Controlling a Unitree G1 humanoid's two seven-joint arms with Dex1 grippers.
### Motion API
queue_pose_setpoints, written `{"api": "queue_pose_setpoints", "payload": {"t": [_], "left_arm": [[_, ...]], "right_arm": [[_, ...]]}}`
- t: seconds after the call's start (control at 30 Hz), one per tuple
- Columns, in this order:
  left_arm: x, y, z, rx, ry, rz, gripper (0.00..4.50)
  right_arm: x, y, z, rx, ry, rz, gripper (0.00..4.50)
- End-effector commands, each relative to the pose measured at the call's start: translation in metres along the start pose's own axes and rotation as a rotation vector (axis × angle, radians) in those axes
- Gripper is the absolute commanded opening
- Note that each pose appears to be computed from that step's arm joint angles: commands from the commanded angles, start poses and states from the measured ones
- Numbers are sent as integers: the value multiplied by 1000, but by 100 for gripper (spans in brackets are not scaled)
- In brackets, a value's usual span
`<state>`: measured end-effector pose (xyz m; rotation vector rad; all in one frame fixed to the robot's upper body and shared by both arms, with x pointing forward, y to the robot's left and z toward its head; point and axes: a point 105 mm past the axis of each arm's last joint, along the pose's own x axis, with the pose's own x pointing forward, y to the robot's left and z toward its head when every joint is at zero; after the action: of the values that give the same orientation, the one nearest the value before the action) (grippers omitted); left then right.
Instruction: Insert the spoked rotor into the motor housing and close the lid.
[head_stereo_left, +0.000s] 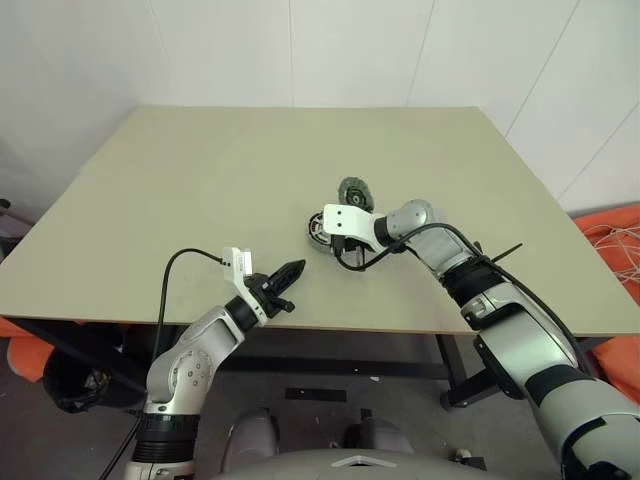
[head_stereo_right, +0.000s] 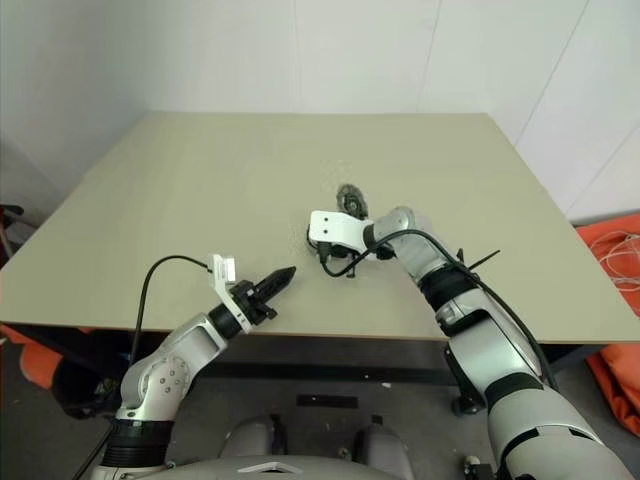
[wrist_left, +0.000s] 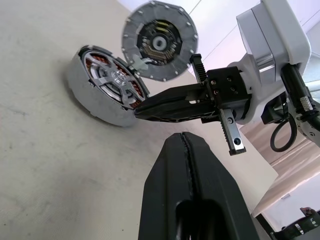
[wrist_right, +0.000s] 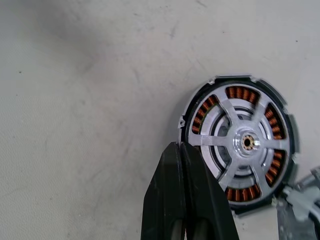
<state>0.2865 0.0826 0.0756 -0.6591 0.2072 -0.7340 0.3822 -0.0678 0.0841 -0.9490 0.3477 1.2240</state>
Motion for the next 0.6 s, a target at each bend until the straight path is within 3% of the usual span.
{"api": "queue_pose_setpoints", "payload": {"t": [0.03,0.6], "left_arm": [[2,-8,10,30,-37,-29,0],[2,-7,9,24,-36,-28,0]], "right_arm": [[-6,-8,7,-34,-11,-14,4],[-7,3,16,53,-59,47,4]]}}
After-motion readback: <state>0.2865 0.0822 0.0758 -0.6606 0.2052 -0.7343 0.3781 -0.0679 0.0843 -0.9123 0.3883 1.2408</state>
